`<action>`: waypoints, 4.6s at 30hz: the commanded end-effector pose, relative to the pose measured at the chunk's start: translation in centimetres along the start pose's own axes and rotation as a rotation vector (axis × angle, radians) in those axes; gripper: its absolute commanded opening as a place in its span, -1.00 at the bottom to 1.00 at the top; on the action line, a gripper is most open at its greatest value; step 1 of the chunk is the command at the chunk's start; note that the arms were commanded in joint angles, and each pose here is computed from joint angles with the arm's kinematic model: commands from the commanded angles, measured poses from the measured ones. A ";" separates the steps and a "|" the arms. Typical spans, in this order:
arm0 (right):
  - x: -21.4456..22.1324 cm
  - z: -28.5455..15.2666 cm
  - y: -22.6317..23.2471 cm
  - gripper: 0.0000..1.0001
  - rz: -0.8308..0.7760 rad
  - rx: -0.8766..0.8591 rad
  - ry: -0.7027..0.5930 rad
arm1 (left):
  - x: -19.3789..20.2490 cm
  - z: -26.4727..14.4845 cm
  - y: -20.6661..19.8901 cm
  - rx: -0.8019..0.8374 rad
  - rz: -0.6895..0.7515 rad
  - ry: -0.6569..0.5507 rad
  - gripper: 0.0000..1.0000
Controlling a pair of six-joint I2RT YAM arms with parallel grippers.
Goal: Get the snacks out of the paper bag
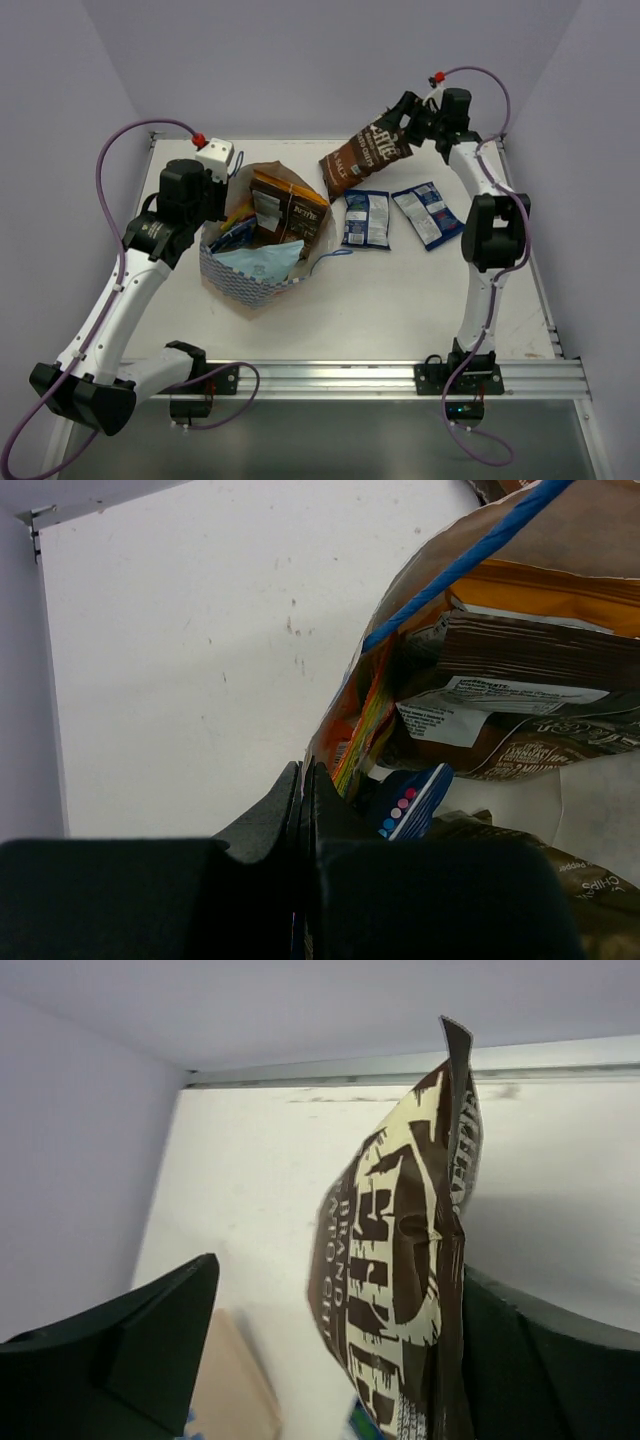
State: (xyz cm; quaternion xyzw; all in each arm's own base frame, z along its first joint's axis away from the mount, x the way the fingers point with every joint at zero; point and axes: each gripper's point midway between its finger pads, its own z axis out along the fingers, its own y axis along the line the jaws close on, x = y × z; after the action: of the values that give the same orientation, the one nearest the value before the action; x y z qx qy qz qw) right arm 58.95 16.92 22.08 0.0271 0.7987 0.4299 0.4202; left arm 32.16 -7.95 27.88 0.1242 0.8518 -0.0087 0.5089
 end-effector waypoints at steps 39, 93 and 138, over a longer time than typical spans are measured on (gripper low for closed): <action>31.4 -10.6 30.7 0.90 -1.086 -0.440 0.571 | -6.2 -2.2 -0.4 0.050 0.011 -0.218 -1.00; -11.2 -21.8 9.6 -1.00 -0.687 0.851 -0.569 | -5.2 -1.9 1.5 -0.064 -0.022 -0.170 -1.00; 21.6 -12.3 32.6 0.74 -1.014 -0.385 0.253 | -5.4 -2.0 0.0 0.024 0.032 -0.177 -1.00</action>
State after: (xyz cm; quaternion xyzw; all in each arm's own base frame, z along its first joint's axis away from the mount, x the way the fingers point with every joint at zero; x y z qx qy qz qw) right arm 27.01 36.86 36.70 -0.4550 0.6585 0.3039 0.5168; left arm 31.97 -7.90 28.59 0.1431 0.8452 -0.0036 0.5150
